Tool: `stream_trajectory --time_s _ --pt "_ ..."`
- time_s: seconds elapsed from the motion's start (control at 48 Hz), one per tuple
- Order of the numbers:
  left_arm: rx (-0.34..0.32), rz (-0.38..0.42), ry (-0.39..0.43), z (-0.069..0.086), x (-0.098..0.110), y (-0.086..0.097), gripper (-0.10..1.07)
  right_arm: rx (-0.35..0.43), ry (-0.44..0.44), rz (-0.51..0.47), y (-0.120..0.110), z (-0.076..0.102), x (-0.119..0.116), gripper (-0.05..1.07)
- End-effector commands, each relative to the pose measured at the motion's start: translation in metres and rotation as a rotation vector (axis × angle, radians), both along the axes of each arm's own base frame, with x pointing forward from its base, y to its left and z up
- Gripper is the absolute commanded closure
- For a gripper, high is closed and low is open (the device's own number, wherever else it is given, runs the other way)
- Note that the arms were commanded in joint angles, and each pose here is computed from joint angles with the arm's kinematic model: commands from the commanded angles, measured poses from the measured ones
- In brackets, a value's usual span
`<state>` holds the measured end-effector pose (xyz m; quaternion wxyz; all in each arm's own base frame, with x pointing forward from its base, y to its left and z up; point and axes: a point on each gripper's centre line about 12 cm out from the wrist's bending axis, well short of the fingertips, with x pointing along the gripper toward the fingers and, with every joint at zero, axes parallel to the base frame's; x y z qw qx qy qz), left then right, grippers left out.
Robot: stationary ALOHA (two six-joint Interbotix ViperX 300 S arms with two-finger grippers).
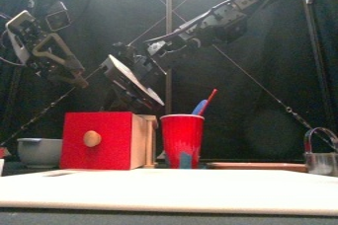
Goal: Put carrot into open drawer
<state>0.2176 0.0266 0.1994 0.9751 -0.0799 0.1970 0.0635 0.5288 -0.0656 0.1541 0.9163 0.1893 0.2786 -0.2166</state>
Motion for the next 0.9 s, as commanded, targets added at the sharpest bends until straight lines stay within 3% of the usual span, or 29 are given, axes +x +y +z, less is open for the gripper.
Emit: stream_trajectory --time_s 0.0,0.229,0.396,0.625,0.875 --pt "-0.005 0.004 -0.016 0.005 0.003 0.001 0.11 -0.017 -0.013 -0.028 -0.006 0.014 -0.002 0.68" --pt "-0.005 0.004 -0.016 0.005 0.003 0.001 0.11 -0.019 -0.015 -0.027 -0.006 0.015 -0.002 0.68" --pt "-0.004 0.003 -0.014 0.004 0.002 0.001 0.11 -0.024 -0.039 -0.025 -0.006 0.026 0.001 0.69" --pt "-0.004 0.003 -0.011 0.003 0.002 0.001 0.11 -0.046 -0.092 -0.004 0.000 0.057 -0.005 0.69" --pt "-0.006 0.004 -0.013 0.004 0.002 0.001 0.11 -0.047 -0.135 0.047 0.023 0.086 -0.027 0.69"
